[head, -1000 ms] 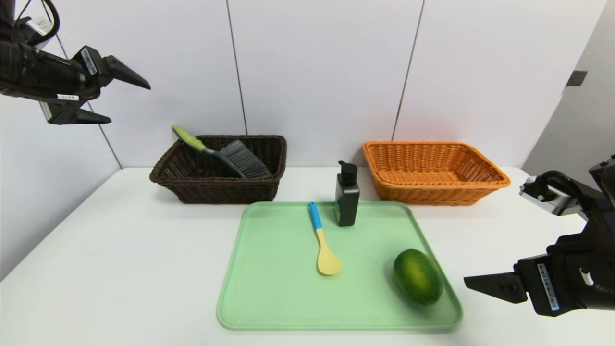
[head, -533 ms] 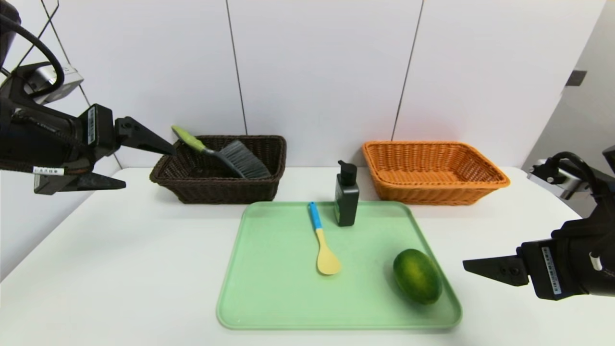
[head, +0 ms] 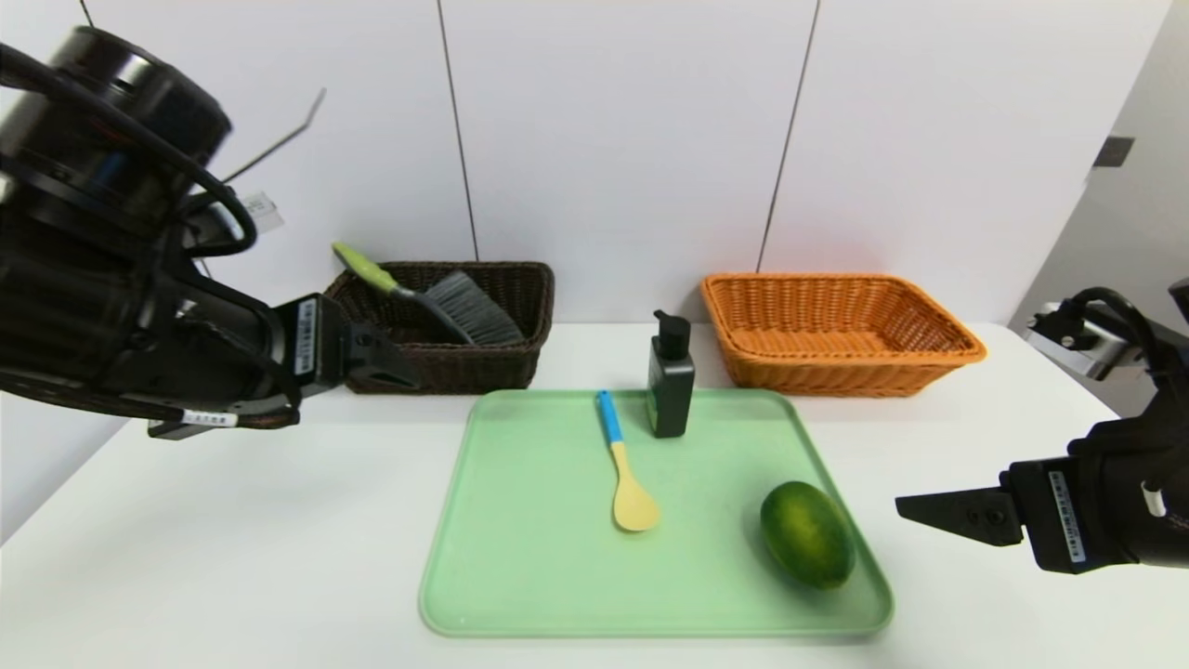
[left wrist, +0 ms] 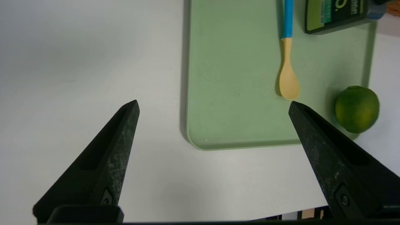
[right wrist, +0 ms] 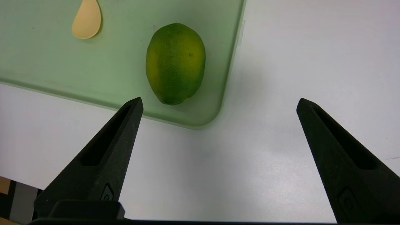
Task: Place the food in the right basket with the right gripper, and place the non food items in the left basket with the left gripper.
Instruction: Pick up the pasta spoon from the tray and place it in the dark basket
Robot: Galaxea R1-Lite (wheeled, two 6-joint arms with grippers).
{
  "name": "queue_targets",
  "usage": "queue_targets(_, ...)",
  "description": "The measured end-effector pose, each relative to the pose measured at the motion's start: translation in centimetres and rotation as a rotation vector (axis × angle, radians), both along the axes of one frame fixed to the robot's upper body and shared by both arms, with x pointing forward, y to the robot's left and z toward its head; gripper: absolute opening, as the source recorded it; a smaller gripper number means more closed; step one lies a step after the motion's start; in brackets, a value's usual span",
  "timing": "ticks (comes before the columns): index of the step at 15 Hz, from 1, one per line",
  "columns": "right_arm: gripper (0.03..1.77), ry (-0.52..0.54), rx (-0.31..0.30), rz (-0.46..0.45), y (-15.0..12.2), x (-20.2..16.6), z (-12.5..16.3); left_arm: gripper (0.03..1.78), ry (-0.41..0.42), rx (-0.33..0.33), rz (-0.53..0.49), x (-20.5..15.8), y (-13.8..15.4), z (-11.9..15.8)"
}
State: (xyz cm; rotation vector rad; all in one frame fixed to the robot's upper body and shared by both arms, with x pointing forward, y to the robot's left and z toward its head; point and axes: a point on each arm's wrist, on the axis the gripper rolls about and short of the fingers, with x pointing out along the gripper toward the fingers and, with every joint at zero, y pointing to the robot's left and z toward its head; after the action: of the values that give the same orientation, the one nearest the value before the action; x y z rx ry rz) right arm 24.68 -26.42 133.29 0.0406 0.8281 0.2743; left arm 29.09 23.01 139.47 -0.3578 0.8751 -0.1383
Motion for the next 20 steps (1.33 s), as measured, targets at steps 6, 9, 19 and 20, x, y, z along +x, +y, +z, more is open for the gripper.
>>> queue_targets(6,1.70,0.003,-0.001,0.004,0.1,0.0,-0.1,1.69,0.050,0.127,0.064,2.8,-7.5,-3.2)
queue_targets(9,1.70,0.004,-0.001,0.010,0.1,0.0,-0.1,1.69,0.086,0.132,0.061,4.0,-10.2,-3.8)
queue_targets(19,1.70,0.005,-0.001,0.012,0.2,0.0,-0.1,1.69,0.119,0.173,0.019,7.9,-15.9,-6.8)
queue_targets(20,1.70,0.008,-0.002,0.011,0.2,0.0,-0.2,1.69,0.127,0.182,0.019,8.3,-16.3,-7.3)
